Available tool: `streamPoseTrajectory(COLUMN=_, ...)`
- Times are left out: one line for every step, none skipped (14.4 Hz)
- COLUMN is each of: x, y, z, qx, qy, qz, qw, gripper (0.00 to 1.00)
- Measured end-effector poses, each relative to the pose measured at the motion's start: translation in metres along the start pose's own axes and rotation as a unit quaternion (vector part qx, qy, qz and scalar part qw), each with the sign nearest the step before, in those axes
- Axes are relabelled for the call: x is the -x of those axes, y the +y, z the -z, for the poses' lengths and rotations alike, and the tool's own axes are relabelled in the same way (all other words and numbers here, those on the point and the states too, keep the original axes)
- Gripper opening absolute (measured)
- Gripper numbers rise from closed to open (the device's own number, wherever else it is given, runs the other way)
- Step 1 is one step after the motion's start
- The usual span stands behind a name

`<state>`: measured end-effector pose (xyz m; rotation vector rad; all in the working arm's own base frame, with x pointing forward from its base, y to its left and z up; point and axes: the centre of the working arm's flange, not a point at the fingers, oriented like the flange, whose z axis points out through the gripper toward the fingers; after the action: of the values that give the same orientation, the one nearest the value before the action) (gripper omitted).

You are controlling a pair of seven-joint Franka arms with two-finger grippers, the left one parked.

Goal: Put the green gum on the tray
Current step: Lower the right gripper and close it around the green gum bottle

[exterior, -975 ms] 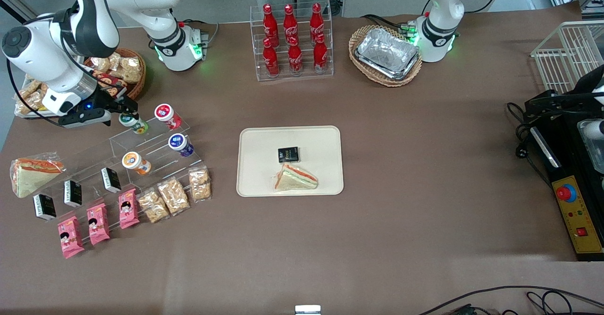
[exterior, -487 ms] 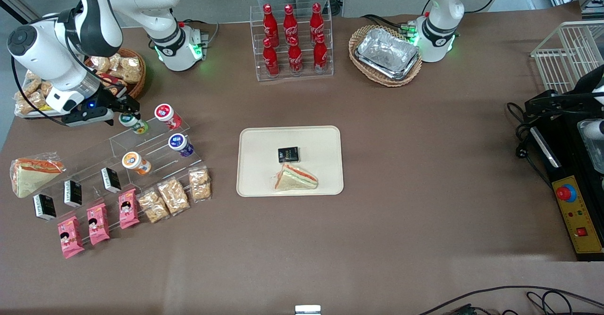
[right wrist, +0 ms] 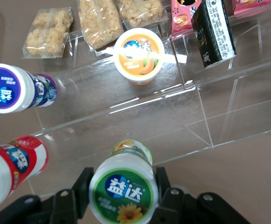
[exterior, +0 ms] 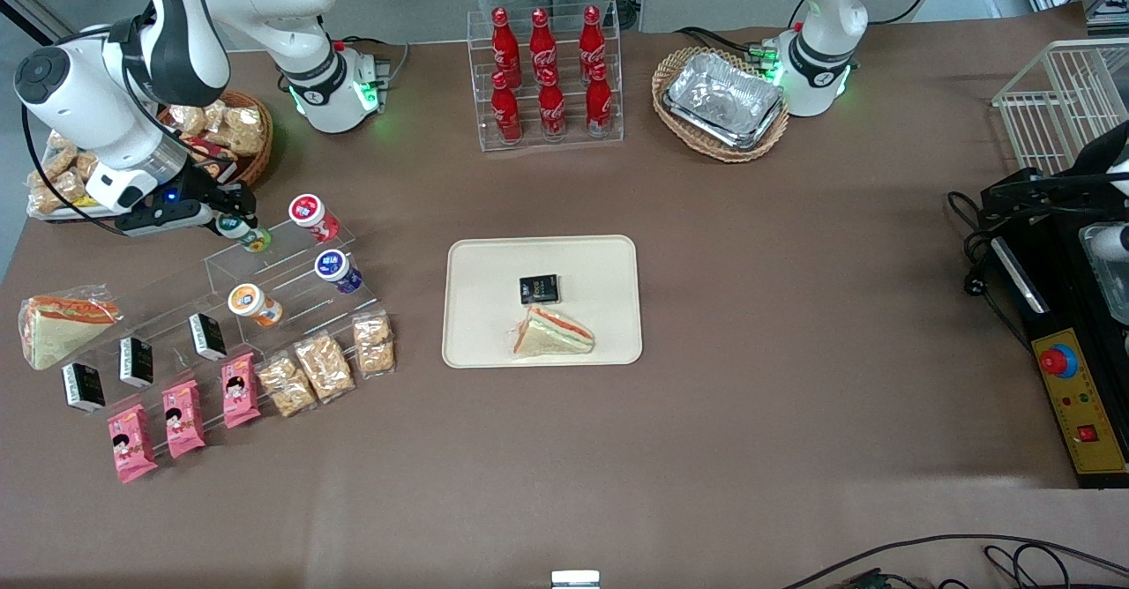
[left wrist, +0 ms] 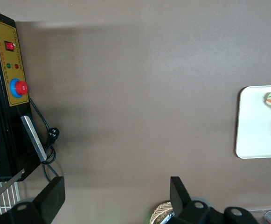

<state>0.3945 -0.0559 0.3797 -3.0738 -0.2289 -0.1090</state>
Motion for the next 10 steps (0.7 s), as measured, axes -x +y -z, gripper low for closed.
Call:
streamPoseTrajectory(x=0.000, y=0.000, z=0.000, qx=0.000, qy=0.000, qz=-0.001, qw=1.0000, gripper=0.59)
streamPoseTrajectory(x=-0.002, y=0.001, z=0.002, qx=0.001, qy=0.003, qz=-0.001, qw=1.0000, gripper=0.59)
streamPoseTrajectory(x=-0.005, y=0.002, z=0.008, qx=0.003, qy=0.009, qz=-0.001, qw=1.0000, gripper=0.59)
streamPoseTrajectory(x=-0.011, y=0.003, z=0.018, qx=0.004, qy=0.014, qz=0.000, qw=0.9999, gripper=0.59)
streamPoseTrajectory(x=-0.018, y=0.003, z=0.032, qx=0.004, qy=0.016, qz=0.001, qw=0.9999, gripper=0.59)
streamPoseTrajectory(x=-0.025, y=0.004, z=0.050, qx=0.004, qy=0.015, qz=0.003, qw=0.9999, gripper=0.59)
streamPoseTrajectory(x=-0.033, y=0.004, z=0.070, qx=0.004, qy=0.014, qz=0.005, qw=0.9999, gripper=0.59)
streamPoseTrajectory(x=-0.040, y=0.004, z=0.091, qx=0.004, qy=0.013, qz=0.007, qw=0.9999, gripper=0.59)
streamPoseTrajectory(x=-0.046, y=0.005, z=0.113, qx=0.003, qy=0.010, qz=0.008, qw=0.9999, gripper=0.59)
streamPoseTrajectory(x=-0.051, y=0.006, z=0.135, qx=0.002, qy=0.005, qz=0.009, qw=1.0000, gripper=0.59)
